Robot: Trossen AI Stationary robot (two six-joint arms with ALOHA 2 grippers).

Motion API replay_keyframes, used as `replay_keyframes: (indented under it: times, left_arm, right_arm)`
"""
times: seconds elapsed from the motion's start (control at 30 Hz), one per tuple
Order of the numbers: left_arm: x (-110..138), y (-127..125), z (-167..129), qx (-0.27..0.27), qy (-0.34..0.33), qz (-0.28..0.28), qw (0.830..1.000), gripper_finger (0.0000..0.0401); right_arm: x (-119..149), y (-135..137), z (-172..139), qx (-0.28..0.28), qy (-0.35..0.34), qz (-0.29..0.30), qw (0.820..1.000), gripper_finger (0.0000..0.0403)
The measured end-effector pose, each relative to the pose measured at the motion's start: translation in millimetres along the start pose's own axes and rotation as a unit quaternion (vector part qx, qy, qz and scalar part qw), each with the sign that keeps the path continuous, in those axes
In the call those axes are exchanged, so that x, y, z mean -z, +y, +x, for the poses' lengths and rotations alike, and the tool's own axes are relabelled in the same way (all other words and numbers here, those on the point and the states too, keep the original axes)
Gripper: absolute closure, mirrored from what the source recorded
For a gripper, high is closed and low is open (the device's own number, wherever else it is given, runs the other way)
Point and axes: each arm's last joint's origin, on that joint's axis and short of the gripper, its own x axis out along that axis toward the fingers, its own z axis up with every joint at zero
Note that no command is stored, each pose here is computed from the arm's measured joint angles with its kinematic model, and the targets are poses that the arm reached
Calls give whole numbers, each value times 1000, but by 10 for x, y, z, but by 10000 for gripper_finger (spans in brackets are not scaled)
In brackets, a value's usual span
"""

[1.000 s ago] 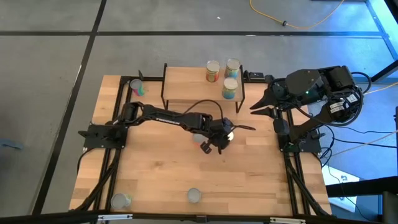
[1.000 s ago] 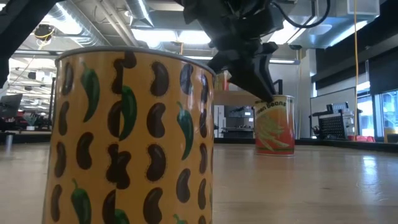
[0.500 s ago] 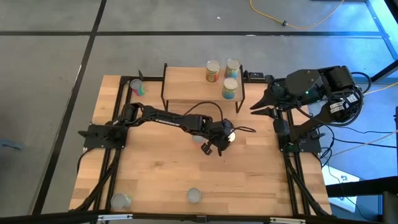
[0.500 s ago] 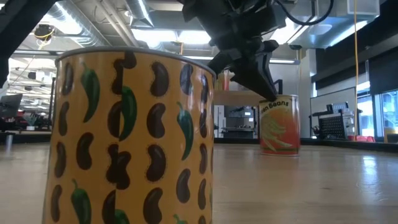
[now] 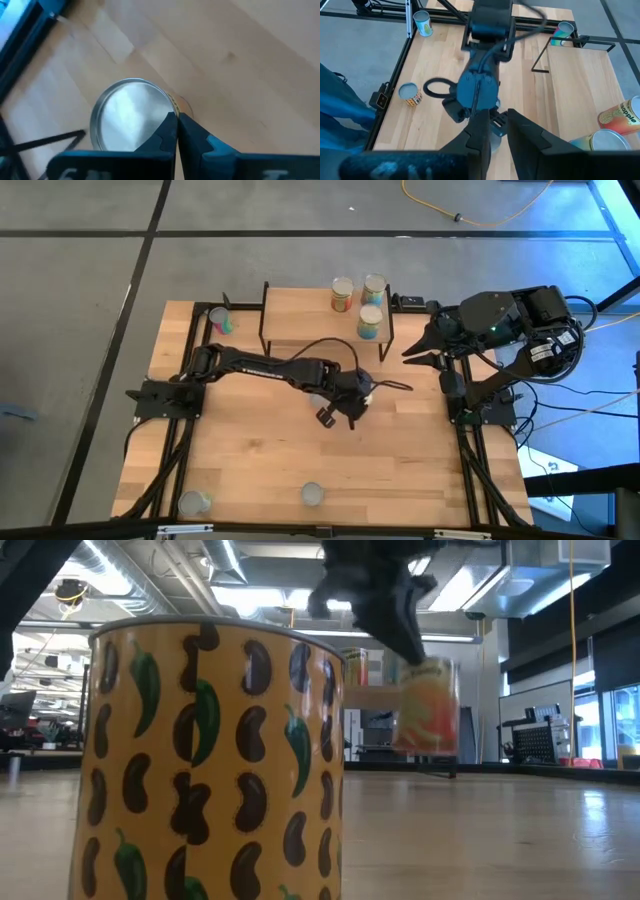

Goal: Pick and place cans onto a shelf
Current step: Put the canned green beans on the shelf

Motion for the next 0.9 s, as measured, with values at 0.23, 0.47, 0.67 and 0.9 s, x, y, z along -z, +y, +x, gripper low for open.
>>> replay_keyframes:
  times: [0.23,0.47,0.67,0.9]
  left_arm:
    - [-175,166,-472,-2,-6,-26,1000,401]
    - [-260,313,-1034,-47,13,-71,996,401]
    - [-90,416,-1247,-74,36,-135,987,401]
    - [211,643,-1325,-105,75,-206,970,401]
  right_arm:
    - [7,0,-1,0,3,0,1000,334]
    - [7,9,0,-16,4,-2,1000,334]
    - [8,10,0,-17,4,-5,1000,334]
    - [15,10,0,-18,7,-31,999,334]
